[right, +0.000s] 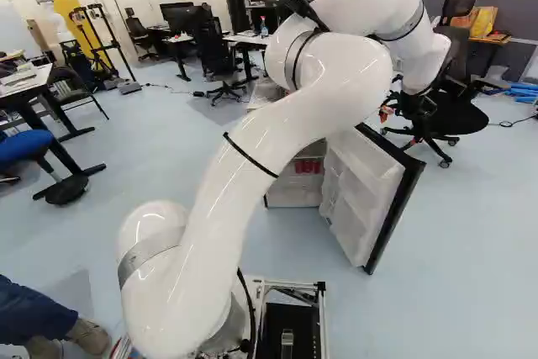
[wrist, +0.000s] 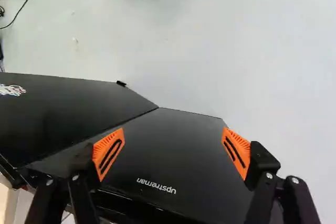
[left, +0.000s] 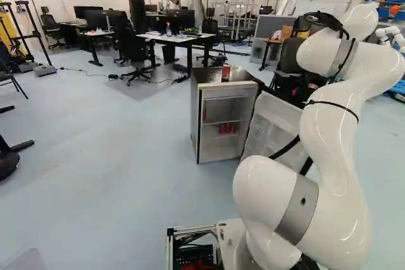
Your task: Grab a drink from the fridge
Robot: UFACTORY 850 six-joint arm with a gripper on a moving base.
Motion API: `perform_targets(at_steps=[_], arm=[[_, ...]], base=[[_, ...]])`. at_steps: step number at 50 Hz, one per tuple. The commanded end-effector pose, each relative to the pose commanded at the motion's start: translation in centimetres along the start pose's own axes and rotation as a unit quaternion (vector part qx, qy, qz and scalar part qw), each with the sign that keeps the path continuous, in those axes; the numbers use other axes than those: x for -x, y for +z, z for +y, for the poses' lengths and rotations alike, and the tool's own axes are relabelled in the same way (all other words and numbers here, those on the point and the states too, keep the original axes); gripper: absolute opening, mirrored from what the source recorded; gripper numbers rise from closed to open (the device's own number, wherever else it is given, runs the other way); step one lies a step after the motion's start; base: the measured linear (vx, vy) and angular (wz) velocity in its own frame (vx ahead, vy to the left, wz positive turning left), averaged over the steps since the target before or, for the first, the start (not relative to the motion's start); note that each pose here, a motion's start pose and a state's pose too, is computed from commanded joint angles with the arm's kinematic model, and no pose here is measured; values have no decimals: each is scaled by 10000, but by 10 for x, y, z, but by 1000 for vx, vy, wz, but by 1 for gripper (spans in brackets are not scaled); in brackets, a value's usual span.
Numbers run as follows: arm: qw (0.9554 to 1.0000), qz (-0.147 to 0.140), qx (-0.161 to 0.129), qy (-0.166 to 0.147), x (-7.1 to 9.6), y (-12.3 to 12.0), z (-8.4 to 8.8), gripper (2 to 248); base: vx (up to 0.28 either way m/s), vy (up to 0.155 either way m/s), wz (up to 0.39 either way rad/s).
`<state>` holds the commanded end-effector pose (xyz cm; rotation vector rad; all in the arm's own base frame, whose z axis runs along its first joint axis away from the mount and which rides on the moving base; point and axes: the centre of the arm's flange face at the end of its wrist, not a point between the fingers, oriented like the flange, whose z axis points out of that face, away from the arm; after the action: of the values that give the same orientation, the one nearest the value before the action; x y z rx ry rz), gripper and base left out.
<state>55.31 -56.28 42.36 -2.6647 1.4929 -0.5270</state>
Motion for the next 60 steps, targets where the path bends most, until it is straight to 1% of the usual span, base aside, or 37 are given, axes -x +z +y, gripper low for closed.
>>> perform_targets(at_steps=[12,30,45,60], arm=[[9999,-152,17,7,5,-1,1,247],[9988,-489,57,26,16,-5,4,247],[9969,-784,90,43,27,-8,7,247],[9940,-1084,124,61,37,-11,9,247]], base=[[0,0,0],[0,0,0],[0,0,0],[0,0,0]])
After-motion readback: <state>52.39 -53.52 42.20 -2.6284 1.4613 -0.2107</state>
